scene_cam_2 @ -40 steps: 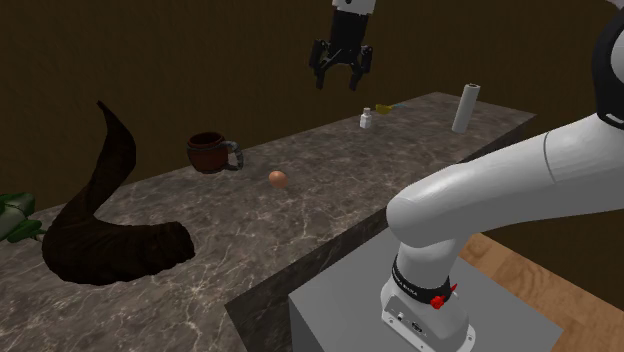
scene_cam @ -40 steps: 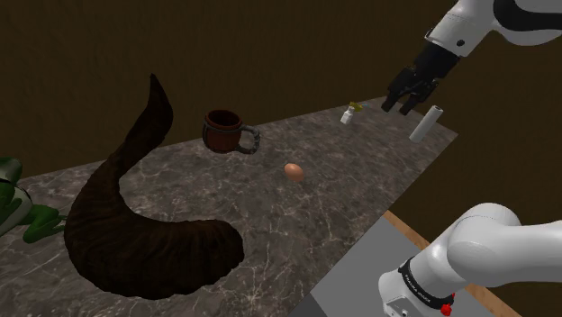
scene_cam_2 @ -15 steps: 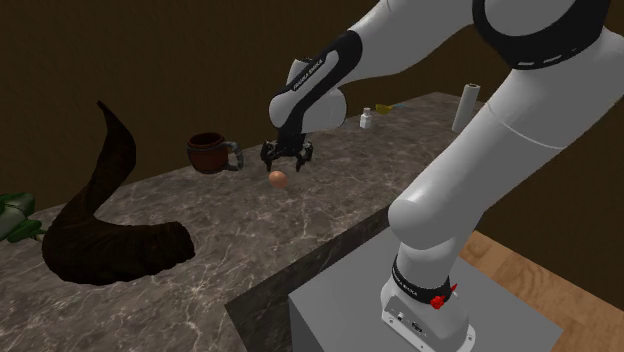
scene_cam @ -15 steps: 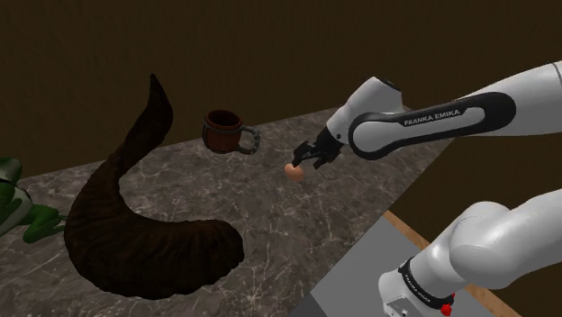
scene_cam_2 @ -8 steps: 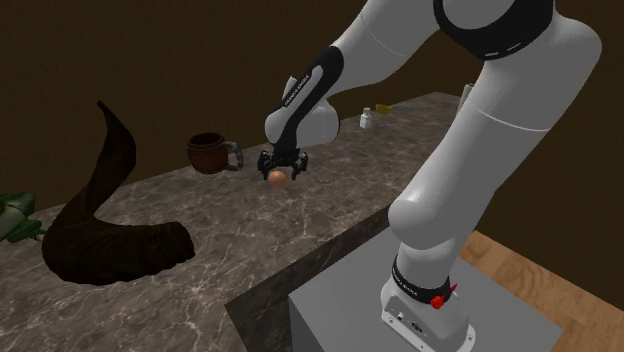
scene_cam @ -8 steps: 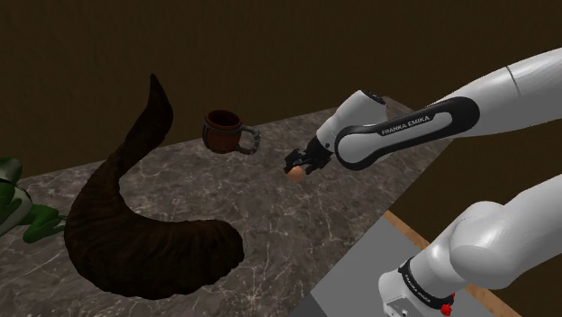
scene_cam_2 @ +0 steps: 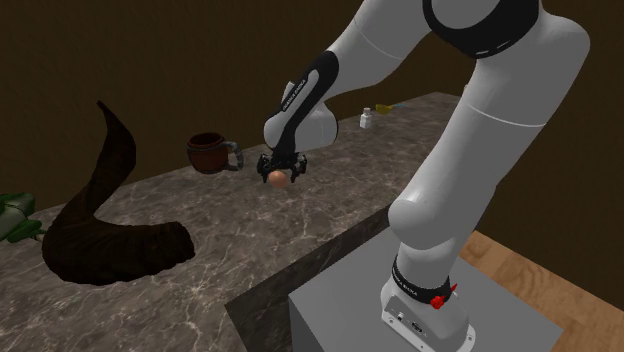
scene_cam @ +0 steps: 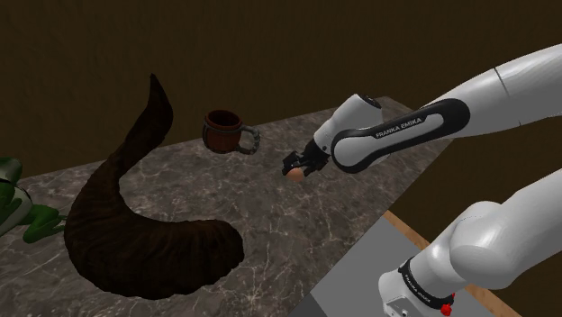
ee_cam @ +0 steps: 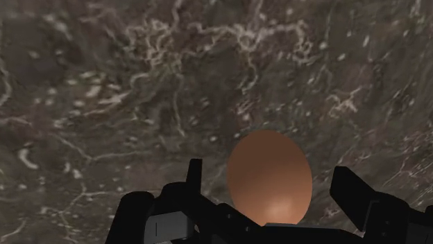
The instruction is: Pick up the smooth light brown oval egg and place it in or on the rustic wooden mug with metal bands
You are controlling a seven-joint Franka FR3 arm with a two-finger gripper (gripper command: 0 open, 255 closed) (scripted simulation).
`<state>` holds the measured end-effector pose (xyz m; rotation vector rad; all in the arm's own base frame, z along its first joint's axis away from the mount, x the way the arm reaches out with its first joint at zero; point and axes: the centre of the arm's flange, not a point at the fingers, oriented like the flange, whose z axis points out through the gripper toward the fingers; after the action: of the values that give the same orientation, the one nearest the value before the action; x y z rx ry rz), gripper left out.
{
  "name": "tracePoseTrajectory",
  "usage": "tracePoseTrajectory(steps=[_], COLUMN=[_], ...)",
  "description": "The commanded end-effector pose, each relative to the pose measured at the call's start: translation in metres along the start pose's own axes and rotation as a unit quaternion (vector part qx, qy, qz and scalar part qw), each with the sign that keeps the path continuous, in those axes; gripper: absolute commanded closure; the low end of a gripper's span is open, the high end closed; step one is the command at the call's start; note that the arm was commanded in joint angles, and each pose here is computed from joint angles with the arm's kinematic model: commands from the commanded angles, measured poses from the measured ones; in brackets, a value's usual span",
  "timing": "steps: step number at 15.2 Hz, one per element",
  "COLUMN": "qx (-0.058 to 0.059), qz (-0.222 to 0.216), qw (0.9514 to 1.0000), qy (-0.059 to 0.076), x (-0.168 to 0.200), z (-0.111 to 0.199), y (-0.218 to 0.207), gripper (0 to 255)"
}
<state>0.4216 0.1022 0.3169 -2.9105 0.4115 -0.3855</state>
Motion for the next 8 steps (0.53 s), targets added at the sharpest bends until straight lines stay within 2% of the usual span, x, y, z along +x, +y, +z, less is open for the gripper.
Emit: tracePoseTrajectory(steps=[1, 2, 8], qx=[0.000, 0.000, 0.000], qz=[0.000, 0.000, 0.000], qw=[1.0000, 1.0000, 1.0000], qy=[0.000, 0.000, 0.000], x=[0.0000, 0.0000, 0.0001], z=[0.0000, 0.0000, 0.0000], y=[0.0000, 0.0000, 0.0000], gripper=[0, 255, 255])
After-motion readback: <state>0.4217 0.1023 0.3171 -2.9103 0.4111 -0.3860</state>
